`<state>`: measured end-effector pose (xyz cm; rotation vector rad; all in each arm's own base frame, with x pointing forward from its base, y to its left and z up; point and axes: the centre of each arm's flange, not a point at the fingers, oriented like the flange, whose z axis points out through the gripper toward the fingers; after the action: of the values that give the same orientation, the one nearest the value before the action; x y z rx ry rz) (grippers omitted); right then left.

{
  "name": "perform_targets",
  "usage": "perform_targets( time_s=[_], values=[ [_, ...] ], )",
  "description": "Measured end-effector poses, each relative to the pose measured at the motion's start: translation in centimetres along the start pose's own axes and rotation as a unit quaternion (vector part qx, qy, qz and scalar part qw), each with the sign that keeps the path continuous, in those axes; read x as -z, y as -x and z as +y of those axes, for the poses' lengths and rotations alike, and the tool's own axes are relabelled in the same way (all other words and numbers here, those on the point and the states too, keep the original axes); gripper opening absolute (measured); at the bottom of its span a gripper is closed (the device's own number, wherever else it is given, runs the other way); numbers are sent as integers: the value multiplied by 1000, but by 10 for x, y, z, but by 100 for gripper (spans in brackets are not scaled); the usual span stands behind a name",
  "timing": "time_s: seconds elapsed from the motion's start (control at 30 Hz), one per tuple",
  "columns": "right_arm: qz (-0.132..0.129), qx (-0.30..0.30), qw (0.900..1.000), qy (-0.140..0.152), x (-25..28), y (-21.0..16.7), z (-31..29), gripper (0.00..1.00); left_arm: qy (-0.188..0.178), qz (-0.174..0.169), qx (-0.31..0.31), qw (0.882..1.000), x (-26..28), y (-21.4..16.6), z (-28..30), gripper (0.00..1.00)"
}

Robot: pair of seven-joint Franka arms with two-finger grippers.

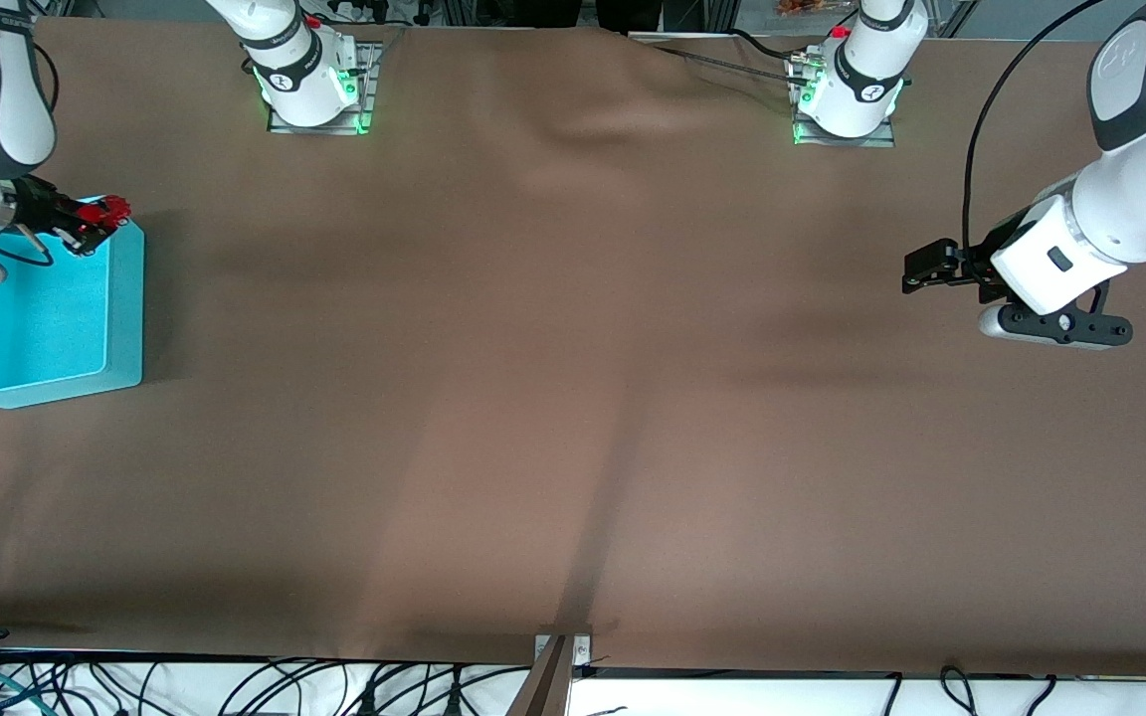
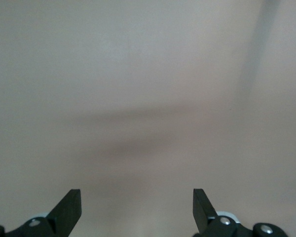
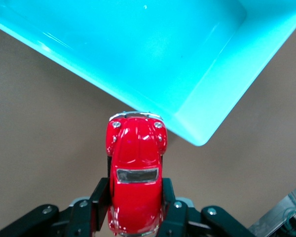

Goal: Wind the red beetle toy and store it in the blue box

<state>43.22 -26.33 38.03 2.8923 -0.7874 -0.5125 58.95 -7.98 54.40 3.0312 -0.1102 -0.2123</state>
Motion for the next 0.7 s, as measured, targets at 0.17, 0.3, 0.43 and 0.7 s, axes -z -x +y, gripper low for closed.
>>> perform_targets(
  time_s=[0.17, 0.3, 0.43, 0.7],
  values=[
    [-1, 37, 999, -5, -2, 0, 19, 47, 0, 0, 0, 1000, 0, 0, 0, 100],
    [-3, 58, 998, -9, -4, 0, 33, 47, 0, 0, 0, 1000, 0, 0, 0, 100],
    [-5, 79, 997, -11, -8, 0, 44, 47, 0, 0, 0, 1000, 0, 0, 0, 100],
    [-9, 111, 994, 4, -15, -3, 55, 47, 0, 0, 0, 1000, 0, 0, 0, 100]
  ],
)
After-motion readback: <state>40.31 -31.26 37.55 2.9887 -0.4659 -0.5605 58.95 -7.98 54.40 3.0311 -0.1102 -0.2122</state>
